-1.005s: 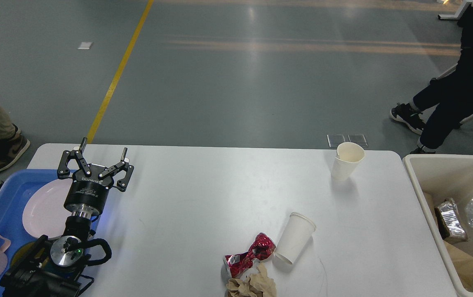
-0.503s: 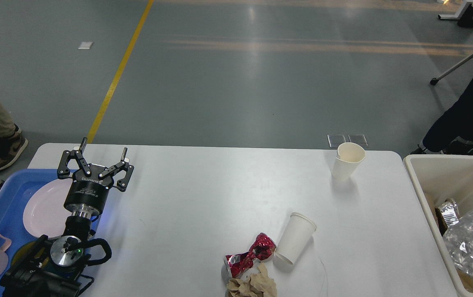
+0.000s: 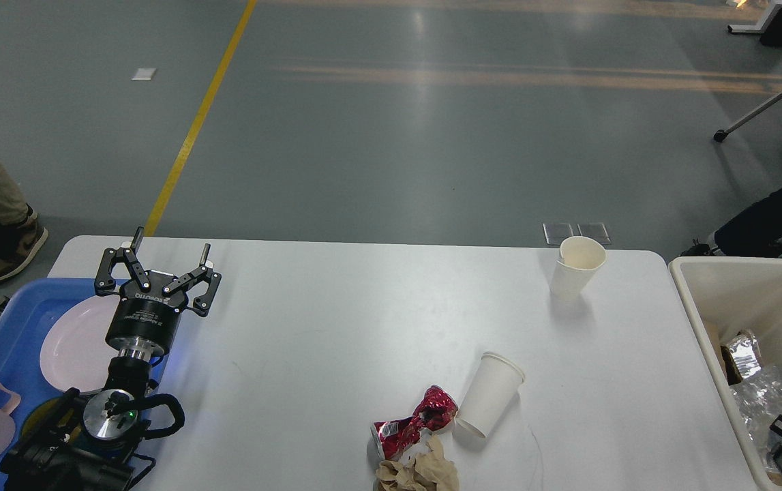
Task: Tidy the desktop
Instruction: 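Release the foil ball into the bin, then raise the right gripper and move it to the paper cup near the bin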
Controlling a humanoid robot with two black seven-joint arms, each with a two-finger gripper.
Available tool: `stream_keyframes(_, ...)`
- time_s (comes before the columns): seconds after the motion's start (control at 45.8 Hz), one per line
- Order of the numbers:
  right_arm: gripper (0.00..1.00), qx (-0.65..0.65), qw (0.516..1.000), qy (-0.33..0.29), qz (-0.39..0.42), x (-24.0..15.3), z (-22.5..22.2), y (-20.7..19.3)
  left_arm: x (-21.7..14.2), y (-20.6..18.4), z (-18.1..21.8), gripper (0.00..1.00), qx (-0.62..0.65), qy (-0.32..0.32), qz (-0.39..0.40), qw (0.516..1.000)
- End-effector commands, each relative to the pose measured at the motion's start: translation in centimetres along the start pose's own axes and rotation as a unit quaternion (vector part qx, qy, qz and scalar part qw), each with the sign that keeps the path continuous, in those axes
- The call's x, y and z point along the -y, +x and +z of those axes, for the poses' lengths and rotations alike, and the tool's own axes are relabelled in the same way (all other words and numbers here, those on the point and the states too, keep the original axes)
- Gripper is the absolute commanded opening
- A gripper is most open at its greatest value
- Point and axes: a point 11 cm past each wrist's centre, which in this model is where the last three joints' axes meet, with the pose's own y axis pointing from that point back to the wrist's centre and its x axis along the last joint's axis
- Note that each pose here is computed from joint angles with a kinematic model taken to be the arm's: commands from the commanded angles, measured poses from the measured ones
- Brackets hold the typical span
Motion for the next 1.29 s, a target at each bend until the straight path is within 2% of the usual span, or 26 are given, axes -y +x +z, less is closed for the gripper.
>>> stream_keyframes(0.0, 0.89, 0.000, 1.000, 0.000, 0.012, 0.0, 0.0, 0.5, -0.1, 0.1, 0.0, 0.96, 0.000, 0.000, 0.001, 1.000)
stream_keyframes(0.044, 1.00, 0.001, 1.000, 0.001, 0.013, 0.0, 0.0, 0.5, 0.0, 0.0, 0.0, 0.96, 0.000, 0.000, 0.000, 1.000)
stream_keyframes(0.306, 1.00, 0.006, 1.000, 0.005, 0.009, -0.1, -0.5, 1.0, 0.0, 0.0, 0.0, 0.96, 0.000, 0.000, 0.000, 1.000)
stream_keyframes(0.503, 1.00, 0.014, 1.000, 0.009, 0.001, -0.8, -1.3, 4.3, 0.0, 0.0, 0.0, 0.96, 0.000, 0.000, 0.000, 1.000)
stream_keyframes(0.656, 1.00, 0.019, 0.998, 0.030, -0.061, -3.2, -3.0, 8.6, 0.0, 0.0, 0.0, 0.96, 0.000, 0.000, 0.000, 1.000)
stream_keyframes(0.918, 1.00, -0.097, 0.982, 0.067, -0.147, -11.3, -8.0, 14.7, 0.0, 0.0, 0.0, 0.96, 0.000, 0.000, 0.000, 1.000)
stream_keyframes(1.115, 1.00, -0.157, 0.953, 0.134, -0.219, -20.5, -13.2, 17.2, 0.0, 0.0, 0.0, 0.96, 0.000, 0.000, 0.000, 1.000)
stream_keyframes(1.268, 1.00, -0.245, 0.924, 0.153, -0.252, -28.0, -15.9, 17.2, 0.0, 0.0, 0.0, 0.96, 0.000, 0.000, 0.000, 1.000)
